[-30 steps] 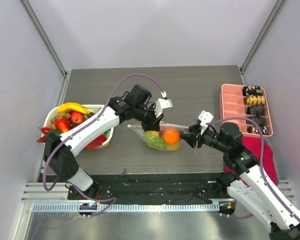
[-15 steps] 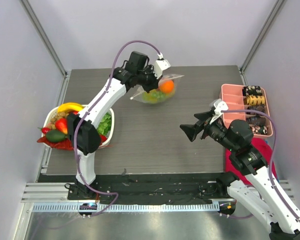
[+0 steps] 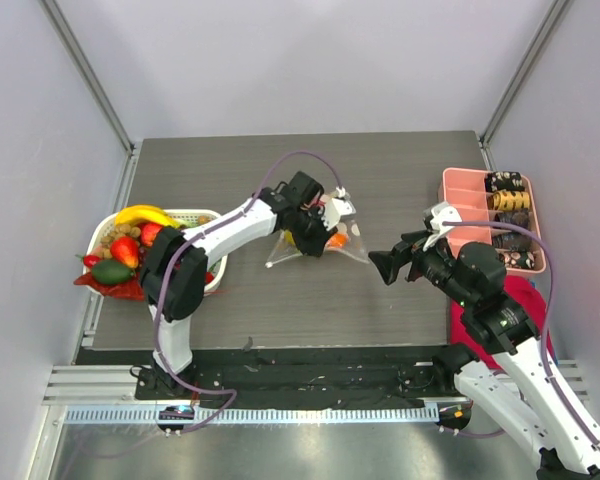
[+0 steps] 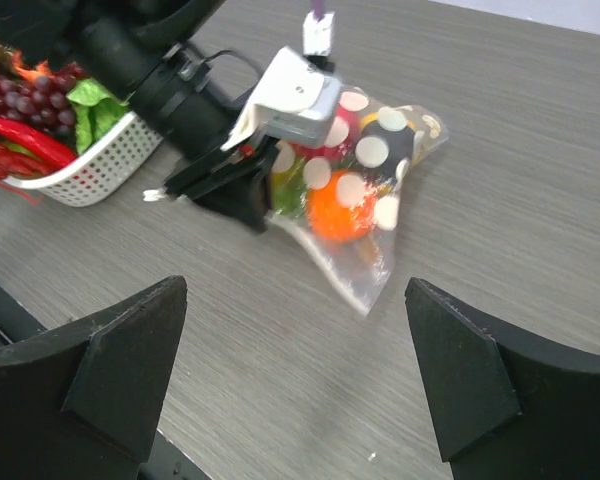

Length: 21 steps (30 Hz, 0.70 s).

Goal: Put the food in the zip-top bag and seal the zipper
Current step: Place the zipper food storage bag at the center of the board, then reset both arms

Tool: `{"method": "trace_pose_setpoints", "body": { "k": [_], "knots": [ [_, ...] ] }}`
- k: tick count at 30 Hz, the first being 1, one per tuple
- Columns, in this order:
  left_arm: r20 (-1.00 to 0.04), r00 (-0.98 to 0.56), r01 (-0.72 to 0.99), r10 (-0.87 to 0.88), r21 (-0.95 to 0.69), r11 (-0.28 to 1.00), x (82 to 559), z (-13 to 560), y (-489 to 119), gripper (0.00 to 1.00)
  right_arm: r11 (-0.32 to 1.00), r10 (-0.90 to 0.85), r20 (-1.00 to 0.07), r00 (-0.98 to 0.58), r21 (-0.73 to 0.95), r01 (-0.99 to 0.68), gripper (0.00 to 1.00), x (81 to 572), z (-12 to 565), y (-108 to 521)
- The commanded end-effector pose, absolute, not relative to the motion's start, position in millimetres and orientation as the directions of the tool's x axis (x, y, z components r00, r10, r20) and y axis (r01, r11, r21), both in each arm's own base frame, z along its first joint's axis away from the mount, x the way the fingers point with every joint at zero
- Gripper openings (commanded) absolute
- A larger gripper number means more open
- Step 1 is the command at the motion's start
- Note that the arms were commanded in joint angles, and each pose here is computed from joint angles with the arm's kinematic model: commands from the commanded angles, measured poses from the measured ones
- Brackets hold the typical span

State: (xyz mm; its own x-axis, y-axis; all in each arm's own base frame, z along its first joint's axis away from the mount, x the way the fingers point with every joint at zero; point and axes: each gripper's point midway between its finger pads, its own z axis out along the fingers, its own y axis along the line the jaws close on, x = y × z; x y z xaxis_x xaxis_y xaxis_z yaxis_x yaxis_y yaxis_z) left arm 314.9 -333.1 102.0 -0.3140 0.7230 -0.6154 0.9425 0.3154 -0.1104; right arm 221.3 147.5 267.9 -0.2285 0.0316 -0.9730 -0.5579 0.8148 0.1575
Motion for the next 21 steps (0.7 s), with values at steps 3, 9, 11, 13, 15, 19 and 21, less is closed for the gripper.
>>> {"method": "trace_pose_setpoints", "body": {
  "k": [3, 9, 11, 13, 15, 19, 21],
  "knots": [
    [-0.695, -0.355, 0.933, 0.625, -0.223, 0.282, 267, 176, -342, 0.54, 0.861, 0.021, -0.965, -0.261, 0.15, -0.486, 0.96, 218, 269, 128],
    [-0.733, -0.42, 0.893, 0.534, -0.229, 0.388, 269, 253, -305, 1.0, 0.867, 0.012, -0.954, -0.299, 0.158, -0.472, 0.97, 215, 281, 122],
    [-0.754, -0.459, 0.87, 0.47, -0.274, 0.41, 270, 282, -287, 1.0, 0.871, 0.014, -0.952, -0.305, 0.162, -0.463, 0.97, 217, 288, 121],
    [-0.747, -0.547, 0.792, 0.379, -0.314, 0.524, 290, 297, -256, 1.0, 0.881, 0.012, -0.947, -0.322, 0.162, -0.443, 0.97, 222, 295, 117],
    [-0.745, -0.59, 0.726, 0.313, -0.32, 0.608, 301, 316, -218, 1.0, 0.891, 0.026, -0.94, -0.34, 0.176, -0.419, 0.98, 224, 303, 114],
    [-0.773, -0.615, 0.587, 0.159, -0.313, 0.747, 311, 342, -153, 1.0, 0.92, 0.118, -0.917, -0.382, 0.246, -0.306, 0.97, 240, 308, 99],
    [-0.764, -0.636, 0.482, 0.104, -0.288, 0.827, 314, 334, -115, 1.0, 0.908, 0.172, -0.895, -0.411, 0.306, -0.286, 0.97, 242, 307, 101]
  ]
}}
